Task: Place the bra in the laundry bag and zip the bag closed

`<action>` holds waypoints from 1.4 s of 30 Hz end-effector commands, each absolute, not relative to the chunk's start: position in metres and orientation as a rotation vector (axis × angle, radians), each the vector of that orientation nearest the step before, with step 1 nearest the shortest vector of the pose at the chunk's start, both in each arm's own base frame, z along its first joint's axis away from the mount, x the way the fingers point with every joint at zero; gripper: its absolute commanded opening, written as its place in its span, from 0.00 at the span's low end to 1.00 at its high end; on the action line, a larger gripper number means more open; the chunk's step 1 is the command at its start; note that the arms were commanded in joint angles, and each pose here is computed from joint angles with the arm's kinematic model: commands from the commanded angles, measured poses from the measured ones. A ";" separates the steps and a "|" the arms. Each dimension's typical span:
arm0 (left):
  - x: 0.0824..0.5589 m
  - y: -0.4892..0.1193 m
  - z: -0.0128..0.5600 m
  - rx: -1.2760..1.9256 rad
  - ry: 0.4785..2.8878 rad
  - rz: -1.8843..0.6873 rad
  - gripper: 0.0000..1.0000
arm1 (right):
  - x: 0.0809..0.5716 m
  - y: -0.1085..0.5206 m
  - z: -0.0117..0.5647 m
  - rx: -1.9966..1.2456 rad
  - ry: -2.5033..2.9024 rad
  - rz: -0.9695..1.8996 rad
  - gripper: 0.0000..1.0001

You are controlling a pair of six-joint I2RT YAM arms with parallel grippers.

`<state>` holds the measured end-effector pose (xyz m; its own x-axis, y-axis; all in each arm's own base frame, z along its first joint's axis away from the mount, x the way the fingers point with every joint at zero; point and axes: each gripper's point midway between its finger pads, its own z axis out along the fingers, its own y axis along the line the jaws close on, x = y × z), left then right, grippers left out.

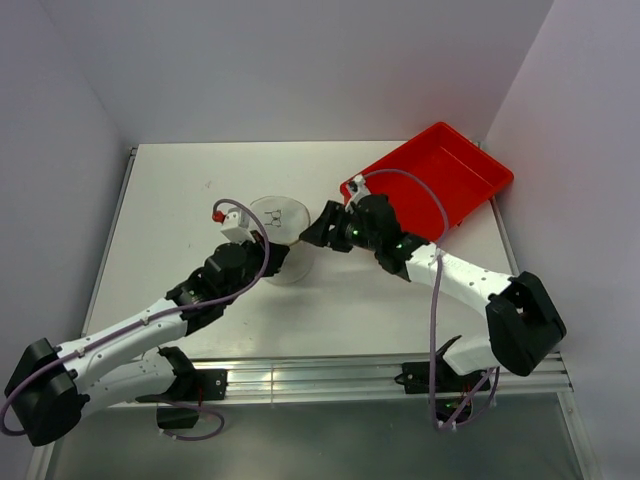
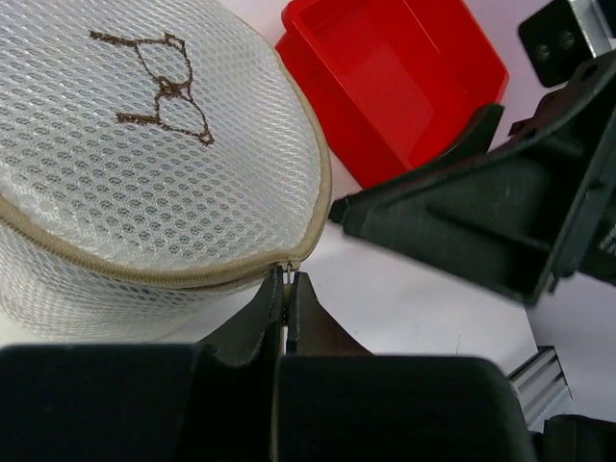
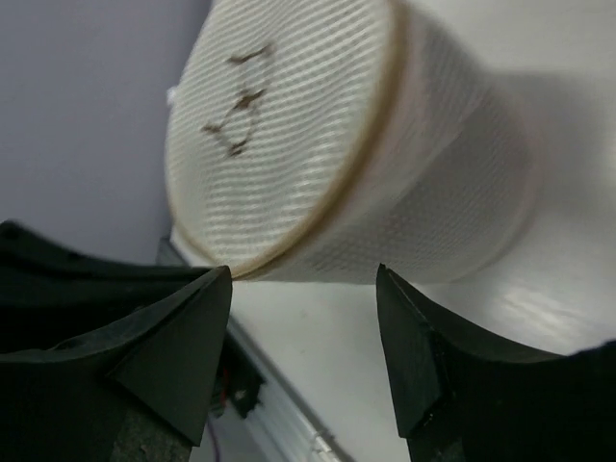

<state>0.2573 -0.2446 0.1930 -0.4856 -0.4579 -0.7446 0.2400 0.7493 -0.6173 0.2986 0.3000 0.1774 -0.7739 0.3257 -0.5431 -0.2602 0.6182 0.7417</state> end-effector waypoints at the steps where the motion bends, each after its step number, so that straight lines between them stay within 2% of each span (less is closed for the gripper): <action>1: 0.259 -0.261 0.225 -0.140 1.827 -0.945 0.00 | 0.278 0.333 0.215 0.011 2.052 1.374 0.68; 7: 0.253 -0.256 0.217 -0.149 1.847 -0.938 0.00 | 0.284 0.344 0.215 0.057 2.029 1.417 0.62; 8: 0.253 -0.254 0.216 -0.152 1.847 -0.936 0.00 | 0.286 0.344 0.213 0.067 2.031 1.414 0.59; 10: 0.252 -0.253 0.216 -0.150 1.845 -0.933 0.00 | 0.289 0.343 0.209 0.095 2.040 1.402 0.44; 12: 0.251 -0.250 0.216 -0.151 1.842 -0.929 0.00 | 0.297 0.338 0.206 0.142 2.033 1.353 0.38; 14: 0.250 -0.250 0.215 -0.148 1.845 -0.925 0.00 | 0.303 0.334 0.205 0.175 2.023 1.315 0.37; 15: 0.250 -0.249 0.214 -0.148 1.845 -0.925 0.00 | 0.305 0.333 0.204 0.173 2.025 1.297 0.34; 17: 0.249 -0.248 0.212 -0.141 1.850 -0.911 0.00 | 0.311 0.331 0.200 0.179 2.039 1.281 0.09; 18: 0.250 -0.246 0.210 -0.142 1.853 -0.899 0.00 | 0.315 0.329 0.200 0.179 2.034 1.263 0.00; 24: 0.251 -0.216 0.187 -0.171 1.894 -0.730 0.00 | 0.362 0.292 0.190 0.200 2.055 1.109 0.00; 27: 0.250 -0.199 0.178 -0.208 1.905 -0.682 0.00 | 0.389 0.286 0.183 0.124 2.113 1.060 0.00; 28: 0.251 -0.195 0.176 -0.220 1.905 -0.673 0.00 | 0.399 0.292 0.200 0.078 2.095 1.080 0.00; 32: 0.254 -0.192 0.182 -0.241 1.892 -0.677 0.00 | 0.415 0.293 0.200 0.032 2.122 1.018 0.00; 33: 0.254 -0.197 0.186 -0.229 1.884 -0.704 0.00 | 0.414 0.295 0.201 0.035 2.131 1.027 0.02; 34: 0.255 -0.201 0.191 -0.221 1.876 -0.727 0.00 | 0.408 0.297 0.200 0.031 2.143 1.031 0.11; 35: 0.257 -0.207 0.194 -0.213 1.877 -0.744 0.00 | 0.404 0.297 0.198 0.038 2.143 1.019 0.36; 36: 0.256 -0.215 0.196 -0.196 1.879 -0.780 0.00 | 0.397 0.298 0.210 0.032 2.114 1.024 0.47; 38: 0.260 -0.225 0.203 -0.182 1.868 -0.817 0.00 | 0.370 0.303 0.194 0.029 2.143 1.026 0.67; 42: 0.262 -0.238 0.209 -0.169 1.854 -0.880 0.00 | 0.325 0.314 0.198 0.065 2.085 1.164 0.69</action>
<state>0.2570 -0.2182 0.1702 -0.4880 -0.4362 -0.7561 0.1836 0.7955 -0.5774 0.3471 0.2992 0.1643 -0.7723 0.3154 -0.5515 -0.2306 0.6697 0.7059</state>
